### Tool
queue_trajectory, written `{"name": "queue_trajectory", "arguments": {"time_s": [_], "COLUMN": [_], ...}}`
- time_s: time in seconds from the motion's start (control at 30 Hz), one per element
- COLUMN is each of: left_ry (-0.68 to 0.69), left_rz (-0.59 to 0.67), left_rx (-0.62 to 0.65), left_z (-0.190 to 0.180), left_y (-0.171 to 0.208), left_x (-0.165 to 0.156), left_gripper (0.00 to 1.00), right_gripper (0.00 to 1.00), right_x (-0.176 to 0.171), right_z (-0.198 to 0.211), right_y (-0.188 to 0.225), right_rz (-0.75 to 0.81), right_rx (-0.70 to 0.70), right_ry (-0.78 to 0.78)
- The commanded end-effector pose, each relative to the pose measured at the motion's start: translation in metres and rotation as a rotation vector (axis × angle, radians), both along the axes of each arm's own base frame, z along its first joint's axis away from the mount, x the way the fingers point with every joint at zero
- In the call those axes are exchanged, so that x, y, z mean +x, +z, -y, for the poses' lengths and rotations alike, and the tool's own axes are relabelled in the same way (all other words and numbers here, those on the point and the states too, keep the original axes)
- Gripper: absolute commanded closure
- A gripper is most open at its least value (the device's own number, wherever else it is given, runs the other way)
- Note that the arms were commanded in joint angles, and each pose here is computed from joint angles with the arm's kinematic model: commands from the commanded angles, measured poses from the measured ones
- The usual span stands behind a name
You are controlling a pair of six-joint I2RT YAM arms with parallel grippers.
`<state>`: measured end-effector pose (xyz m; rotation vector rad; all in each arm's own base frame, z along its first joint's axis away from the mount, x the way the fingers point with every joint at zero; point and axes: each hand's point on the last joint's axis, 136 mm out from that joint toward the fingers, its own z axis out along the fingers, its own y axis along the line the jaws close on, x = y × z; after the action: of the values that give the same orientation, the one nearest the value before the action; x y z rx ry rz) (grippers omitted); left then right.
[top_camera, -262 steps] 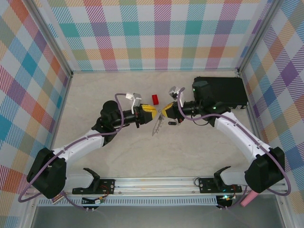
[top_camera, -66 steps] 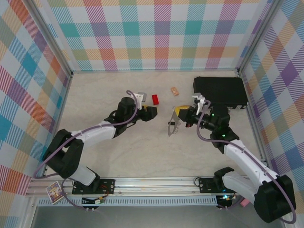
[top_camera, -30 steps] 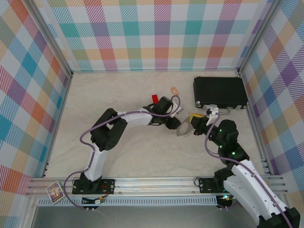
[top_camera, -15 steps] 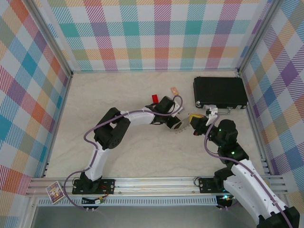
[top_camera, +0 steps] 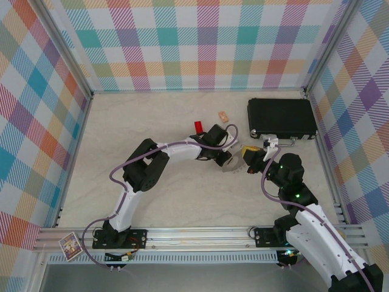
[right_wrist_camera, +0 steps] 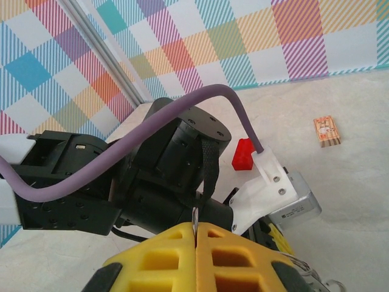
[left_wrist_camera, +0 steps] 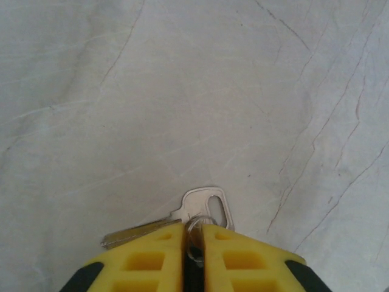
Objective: Put the keys on the keyring
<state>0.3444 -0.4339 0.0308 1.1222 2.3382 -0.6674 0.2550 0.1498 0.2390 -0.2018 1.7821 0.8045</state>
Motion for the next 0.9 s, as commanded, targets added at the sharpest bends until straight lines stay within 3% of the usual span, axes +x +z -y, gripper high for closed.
{"name": "queue_trajectory", "arguments": {"time_s": [0.0, 0.07, 0.23, 0.5, 0.87], "left_ry": [-0.008, 0.0, 0.037, 0.169, 0.307], "left_rz": [0.013, 0.026, 0.06, 0.1, 0.101], "left_rx": [0.027, 0.021, 0.006, -0.021, 0.128], "left_z": [0.0, -0.002, -0.015, -0.075, -0.152], "left_y": [0.001, 0.006, 0.019, 0.036, 0.018], "left_x": [-0.003, -0.003, -0.007, -0.019, -0.051], "left_gripper": [0.94, 1.0, 1.0, 1.0, 1.0], "right_gripper": [1.0, 1.0, 1.0, 1.0, 0.97], "right_x": [0.001, 0.001, 0.0, -0.001, 0.004], "right_z": [-0.001, -0.001, -0.003, -0.021, -0.063], "right_y": [0.01, 0.01, 0.01, 0.014, 0.018], "right_rz": [0.044, 0.041, 0.051, 0.047, -0.013], "right_rx": [0.028, 0.028, 0.03, 0.043, 0.071], "right_ry": [0.008, 0.009, 0.022, 0.132, 0.322]}}
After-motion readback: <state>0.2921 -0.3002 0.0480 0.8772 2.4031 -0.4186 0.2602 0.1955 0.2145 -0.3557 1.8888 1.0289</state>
